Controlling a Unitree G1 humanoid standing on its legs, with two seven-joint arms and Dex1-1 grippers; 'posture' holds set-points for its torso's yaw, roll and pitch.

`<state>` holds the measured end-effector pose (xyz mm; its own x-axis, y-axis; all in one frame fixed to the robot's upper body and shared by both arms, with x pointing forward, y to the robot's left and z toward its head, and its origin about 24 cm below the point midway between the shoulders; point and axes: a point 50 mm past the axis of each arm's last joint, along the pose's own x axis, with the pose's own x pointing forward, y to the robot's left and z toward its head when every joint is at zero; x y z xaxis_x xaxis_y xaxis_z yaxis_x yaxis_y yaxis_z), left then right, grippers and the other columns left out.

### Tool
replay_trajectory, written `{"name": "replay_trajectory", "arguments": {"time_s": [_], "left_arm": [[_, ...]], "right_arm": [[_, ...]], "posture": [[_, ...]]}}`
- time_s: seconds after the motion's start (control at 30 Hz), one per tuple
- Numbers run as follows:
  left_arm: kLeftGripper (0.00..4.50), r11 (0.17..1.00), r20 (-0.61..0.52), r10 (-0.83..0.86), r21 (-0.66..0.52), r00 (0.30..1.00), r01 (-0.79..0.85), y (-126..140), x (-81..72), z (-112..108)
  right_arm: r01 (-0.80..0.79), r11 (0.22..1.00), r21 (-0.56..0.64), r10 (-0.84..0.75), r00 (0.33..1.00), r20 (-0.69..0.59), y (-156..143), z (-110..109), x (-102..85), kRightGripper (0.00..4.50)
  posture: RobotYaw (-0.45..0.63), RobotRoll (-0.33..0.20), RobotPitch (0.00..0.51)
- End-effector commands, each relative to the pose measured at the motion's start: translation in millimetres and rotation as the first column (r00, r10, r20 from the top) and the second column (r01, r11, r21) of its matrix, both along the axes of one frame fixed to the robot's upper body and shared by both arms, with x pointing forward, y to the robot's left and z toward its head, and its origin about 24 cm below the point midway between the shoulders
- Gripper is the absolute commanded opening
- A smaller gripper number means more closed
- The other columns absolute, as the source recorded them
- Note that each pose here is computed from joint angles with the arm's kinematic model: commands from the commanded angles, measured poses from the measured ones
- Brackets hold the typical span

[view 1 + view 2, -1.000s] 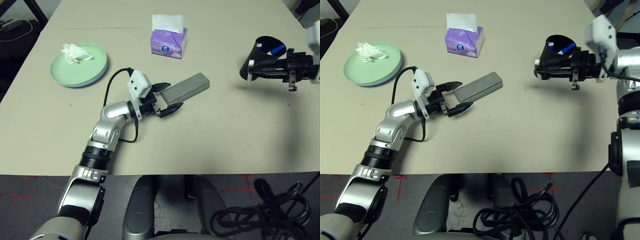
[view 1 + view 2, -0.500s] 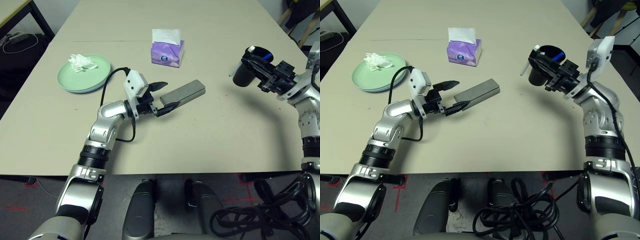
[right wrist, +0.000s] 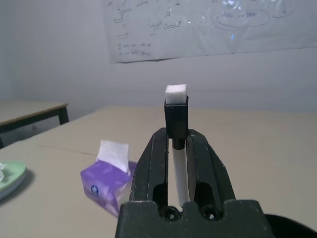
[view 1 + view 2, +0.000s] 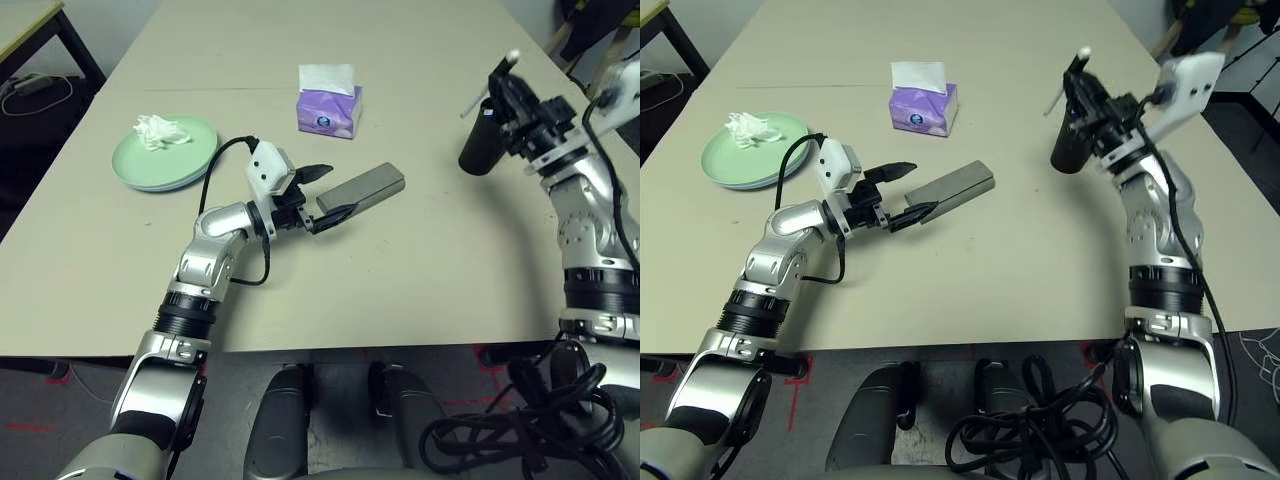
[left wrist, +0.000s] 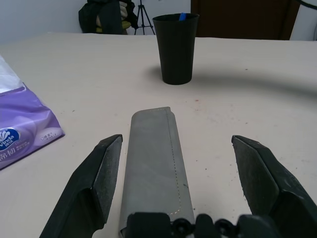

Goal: Organize and tidy the items on the table.

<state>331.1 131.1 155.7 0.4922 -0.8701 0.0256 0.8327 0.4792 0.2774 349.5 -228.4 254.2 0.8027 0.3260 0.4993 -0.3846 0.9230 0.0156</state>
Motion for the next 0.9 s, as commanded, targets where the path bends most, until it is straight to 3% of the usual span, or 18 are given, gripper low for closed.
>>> {"name": "replay_trajectory", "arguments": {"time_s": [0.03, 0.3, 0.9], "left_arm": [[4.5, 1.0, -0.007, 0.009, 0.016, 1.0, -0.009, 2, -2.5, -3], [4.5, 1.0, -0.01, 0.004, 0.02, 1.0, -0.004, 0, -1.8, -4], [4.5, 0.999, 0.0, 0.051, 0.007, 0.999, -0.051, 2, 6.8, 7]], "right_arm": [[0.091, 0.994, 0.067, -0.088, 0.995, -0.047, -16, 10, 2.6, 0.34], [0.288, 0.956, 0.062, -0.269, 0.939, -0.214, -27, 3, 6.6, 0.34], [0.306, 0.952, -0.002, -0.294, 0.911, -0.288, -25, -3, 8.6, 0.34]], "posture": [[0.07, 0.0, 0.124], [0.06, 0.0, 0.128], [0.06, 0.0, 0.127]]}}
